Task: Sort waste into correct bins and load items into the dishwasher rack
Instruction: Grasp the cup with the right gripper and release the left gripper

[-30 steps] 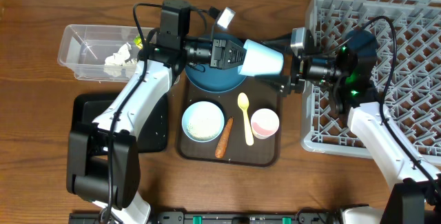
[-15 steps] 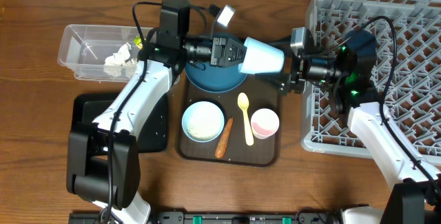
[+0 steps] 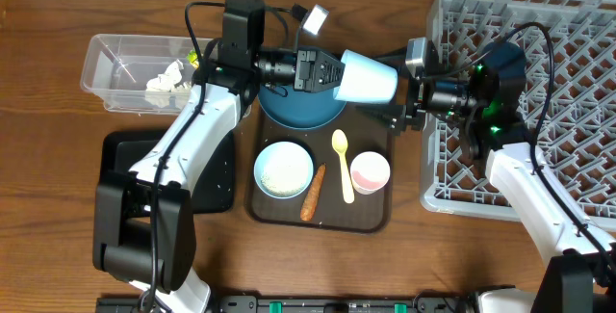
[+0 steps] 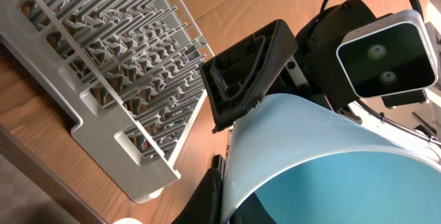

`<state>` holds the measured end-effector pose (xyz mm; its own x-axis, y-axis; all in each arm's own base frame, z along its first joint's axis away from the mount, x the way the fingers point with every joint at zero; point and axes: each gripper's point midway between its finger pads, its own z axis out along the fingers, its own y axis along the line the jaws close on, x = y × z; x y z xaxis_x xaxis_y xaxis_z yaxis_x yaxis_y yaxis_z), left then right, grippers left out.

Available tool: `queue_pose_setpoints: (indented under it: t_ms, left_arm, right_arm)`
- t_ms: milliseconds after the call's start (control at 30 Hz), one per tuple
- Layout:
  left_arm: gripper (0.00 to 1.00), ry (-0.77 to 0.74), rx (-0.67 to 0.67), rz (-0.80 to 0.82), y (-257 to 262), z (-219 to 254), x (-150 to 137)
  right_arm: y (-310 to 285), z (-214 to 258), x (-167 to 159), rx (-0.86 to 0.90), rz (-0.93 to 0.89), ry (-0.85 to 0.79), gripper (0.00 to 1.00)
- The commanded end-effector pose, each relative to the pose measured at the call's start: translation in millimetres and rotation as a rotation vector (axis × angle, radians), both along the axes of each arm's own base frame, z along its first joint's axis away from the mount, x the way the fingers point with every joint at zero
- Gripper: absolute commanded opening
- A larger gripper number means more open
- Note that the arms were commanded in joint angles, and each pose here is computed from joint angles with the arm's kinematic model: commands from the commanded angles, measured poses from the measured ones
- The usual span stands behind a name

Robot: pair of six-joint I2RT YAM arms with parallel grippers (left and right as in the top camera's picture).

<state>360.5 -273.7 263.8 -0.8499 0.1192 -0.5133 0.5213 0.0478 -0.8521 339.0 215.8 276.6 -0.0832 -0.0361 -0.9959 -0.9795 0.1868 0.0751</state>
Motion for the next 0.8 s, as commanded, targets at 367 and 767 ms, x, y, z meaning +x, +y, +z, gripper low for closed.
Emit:
queue_pose_setpoints:
  t_ms: [367, 767]
  left_arm:
    - [0.06, 0.000, -0.012, -0.016, -0.1, 4.7, 0.1]
    - [0.17, -0.003, 0.007, 0.020, -0.2, 1.1, 6.0]
  right_arm:
    - [-4.4, 7.8, 5.5, 0.007, -0.013, -0.039, 0.69]
    - [-4.7, 6.6, 5.9, 0.008, -0.017, -0.013, 0.57]
